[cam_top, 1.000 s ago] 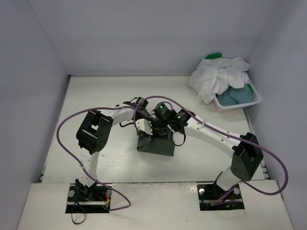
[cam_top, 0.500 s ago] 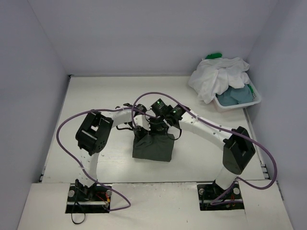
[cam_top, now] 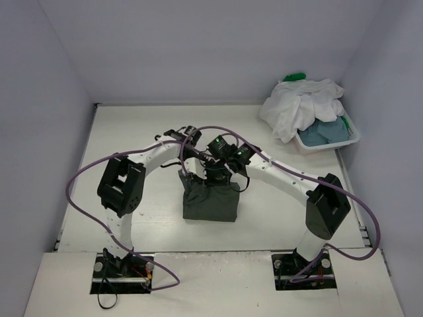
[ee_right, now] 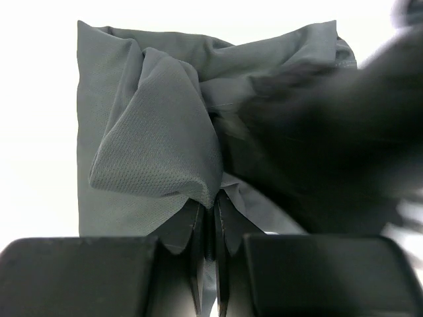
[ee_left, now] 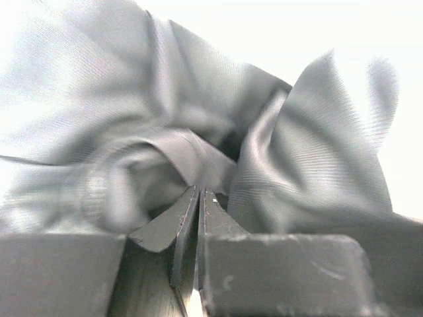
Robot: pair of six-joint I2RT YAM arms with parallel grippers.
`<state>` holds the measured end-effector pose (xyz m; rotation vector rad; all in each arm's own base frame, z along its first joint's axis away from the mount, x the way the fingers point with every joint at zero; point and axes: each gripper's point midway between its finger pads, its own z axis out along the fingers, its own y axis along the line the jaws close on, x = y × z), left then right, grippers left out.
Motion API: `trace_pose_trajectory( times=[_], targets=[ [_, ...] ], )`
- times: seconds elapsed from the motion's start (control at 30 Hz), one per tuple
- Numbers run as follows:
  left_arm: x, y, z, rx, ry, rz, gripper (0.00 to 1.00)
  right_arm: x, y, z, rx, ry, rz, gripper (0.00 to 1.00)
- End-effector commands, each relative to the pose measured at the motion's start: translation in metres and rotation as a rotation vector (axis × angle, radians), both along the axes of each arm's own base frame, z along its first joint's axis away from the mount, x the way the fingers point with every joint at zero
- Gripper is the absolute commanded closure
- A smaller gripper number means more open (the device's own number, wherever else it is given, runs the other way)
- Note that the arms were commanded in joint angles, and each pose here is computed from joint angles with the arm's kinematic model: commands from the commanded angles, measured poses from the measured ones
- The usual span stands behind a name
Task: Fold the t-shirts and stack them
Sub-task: Fold the 2/3-rectangle-folded T-shirt at the corner of the board.
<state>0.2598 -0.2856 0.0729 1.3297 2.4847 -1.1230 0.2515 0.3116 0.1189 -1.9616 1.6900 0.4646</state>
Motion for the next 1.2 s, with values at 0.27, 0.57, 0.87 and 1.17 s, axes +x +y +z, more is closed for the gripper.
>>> trace_pose_trajectory(
  times=[0.27, 0.57, 0.87, 1.17],
  targets=[
    [0.088, 0.015, 0.093, -0.137, -0.294, 0.219, 1.00, 0.017, 0.013, 0.030, 0.076, -0.064, -0.009, 1.00],
    [0.117, 0.068, 0.085, -0.126, -0.318, 0.337, 1.00, 0.040, 0.032, 0.044, 0.105, -0.103, -0.020, 1.00],
    [0.117, 0.070, 0.057, -0.109, -0.279, 0.328, 1.00, 0.068, 0.038, 0.036, 0.090, -0.125, -0.028, 1.00],
    [0.131, 0.063, 0.023, -0.099, -0.240, 0.344, 1.00, 0.091, 0.039, 0.033, 0.101, -0.125, -0.040, 1.00]
  ],
)
